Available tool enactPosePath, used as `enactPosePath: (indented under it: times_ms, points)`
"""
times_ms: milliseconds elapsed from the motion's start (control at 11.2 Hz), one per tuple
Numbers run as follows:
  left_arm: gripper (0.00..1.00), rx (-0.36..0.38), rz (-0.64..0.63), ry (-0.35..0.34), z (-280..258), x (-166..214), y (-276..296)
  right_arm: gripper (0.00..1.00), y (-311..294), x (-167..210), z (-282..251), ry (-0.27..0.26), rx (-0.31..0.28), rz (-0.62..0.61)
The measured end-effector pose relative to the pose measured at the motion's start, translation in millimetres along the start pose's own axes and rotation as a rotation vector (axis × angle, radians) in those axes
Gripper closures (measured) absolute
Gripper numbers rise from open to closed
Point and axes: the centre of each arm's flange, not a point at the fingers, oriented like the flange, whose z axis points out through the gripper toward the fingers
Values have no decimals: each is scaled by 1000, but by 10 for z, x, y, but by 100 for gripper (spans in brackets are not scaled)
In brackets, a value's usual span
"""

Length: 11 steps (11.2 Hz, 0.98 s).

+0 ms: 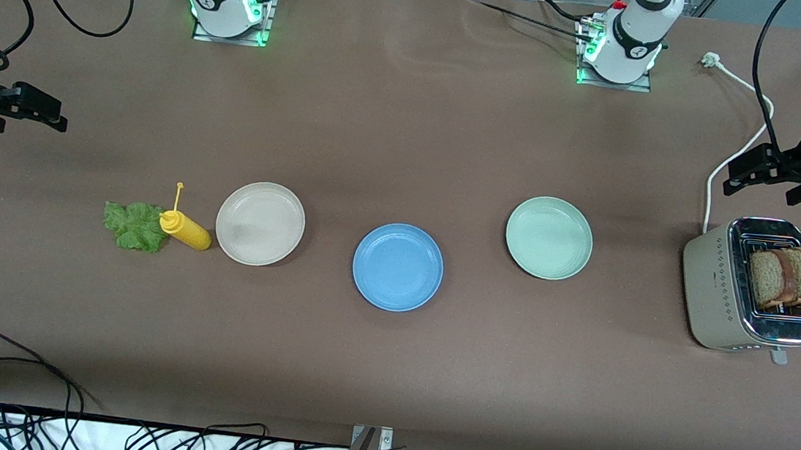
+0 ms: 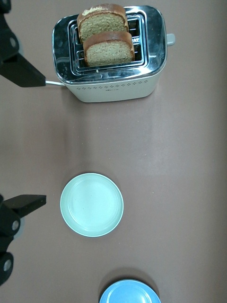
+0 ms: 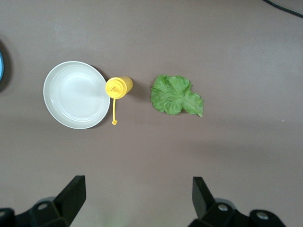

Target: Make sandwich in blue plate with both arms

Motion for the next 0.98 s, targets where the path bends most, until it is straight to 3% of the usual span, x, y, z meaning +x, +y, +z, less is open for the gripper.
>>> enactPosePath:
  times_ms: [537,985]
  points:
    - [0,1,-51,-8,115,70,-301,0,2,0,0,0,0,0]
    - [0,18,-113,3,427,276,-1023,0,1,0,2,-1,0,0]
